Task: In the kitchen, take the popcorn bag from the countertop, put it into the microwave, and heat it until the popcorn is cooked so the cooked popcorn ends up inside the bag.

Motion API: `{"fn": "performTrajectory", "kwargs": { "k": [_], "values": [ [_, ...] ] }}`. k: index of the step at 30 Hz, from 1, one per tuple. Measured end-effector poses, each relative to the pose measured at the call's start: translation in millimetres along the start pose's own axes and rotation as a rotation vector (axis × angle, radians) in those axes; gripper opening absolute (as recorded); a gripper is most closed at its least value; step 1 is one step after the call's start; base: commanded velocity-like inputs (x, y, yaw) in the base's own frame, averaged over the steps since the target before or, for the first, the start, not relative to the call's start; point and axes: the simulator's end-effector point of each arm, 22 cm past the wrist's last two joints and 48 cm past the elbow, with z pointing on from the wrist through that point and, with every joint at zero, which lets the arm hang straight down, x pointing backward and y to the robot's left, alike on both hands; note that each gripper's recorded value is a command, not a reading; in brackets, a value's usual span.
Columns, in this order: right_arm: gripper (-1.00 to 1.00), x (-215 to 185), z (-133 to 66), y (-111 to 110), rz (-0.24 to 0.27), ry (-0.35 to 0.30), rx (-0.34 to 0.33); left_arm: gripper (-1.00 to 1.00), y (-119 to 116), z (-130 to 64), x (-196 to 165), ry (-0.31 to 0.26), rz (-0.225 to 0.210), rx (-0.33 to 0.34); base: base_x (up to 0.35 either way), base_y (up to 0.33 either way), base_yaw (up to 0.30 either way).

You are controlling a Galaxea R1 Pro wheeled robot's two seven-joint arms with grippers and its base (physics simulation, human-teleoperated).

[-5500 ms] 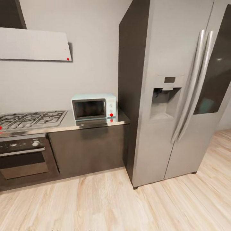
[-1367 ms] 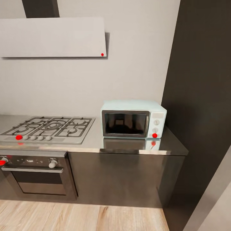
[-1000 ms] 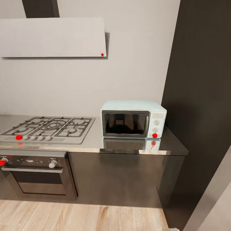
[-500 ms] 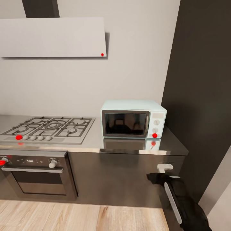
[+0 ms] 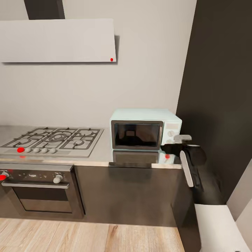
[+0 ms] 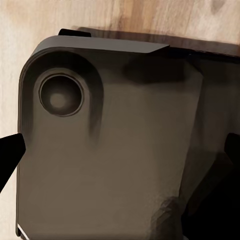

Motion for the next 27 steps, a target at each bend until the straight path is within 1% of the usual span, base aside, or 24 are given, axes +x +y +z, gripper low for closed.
{"fn": "performTrajectory", "kwargs": {
  "k": [2, 3, 9, 10, 13, 16, 21, 27],
  "values": [
    [1.00, -27.4, -4.3, 0.8, 0.003, -0.044, -0.001, 1.00, 0.0, 0.0, 0.0, 0.000, 0.000, 0.000, 0.000, 0.000, 0.000],
    [1.00, -34.1, -5.6, 1.2, 0.004, -0.054, -0.002, 1.00, 0.0, 0.0, 0.1, 0.000, 0.000, 0.000, 0.000, 0.000, 0.000],
    [1.00, -45.3, -8.2, 9.2, 0.004, -0.073, -0.016, 1.00, -0.1, 0.0, -0.3, 0.000, 0.001, 0.000, 0.000, 0.000, 0.000],
    [1.00, -48.8, -8.2, 9.7, 0.004, -0.091, -0.018, 1.00, -0.1, 0.0, 0.0, 0.000, 0.002, 0.000, 0.000, 0.000, 0.000],
    [1.00, -68.1, -10.5, 11.3, 0.008, -0.181, -0.024, 1.00, -0.5, 0.0, -0.5, -0.001, 0.004, 0.001, 0.000, 0.000, 0.000],
    [1.00, -68.0, -8.6, 12.2, 0.009, -0.184, -0.027, 1.00, -0.5, 0.0, -1.0, -0.002, 0.005, 0.001, 0.000, 0.000, 0.000],
    [1.00, -56.1, 1.3, 12.9, 0.009, -0.150, -0.028, 1.00, -0.3, 0.1, -1.5, -0.003, 0.005, 0.001, 0.000, 0.000, 0.000],
    [1.00, -53.7, 3.2, 12.2, 0.008, -0.144, -0.025, 1.00, -0.2, 0.1, -1.7, -0.003, 0.004, 0.001, 0.000, 0.000, 0.000]
  ]
}}
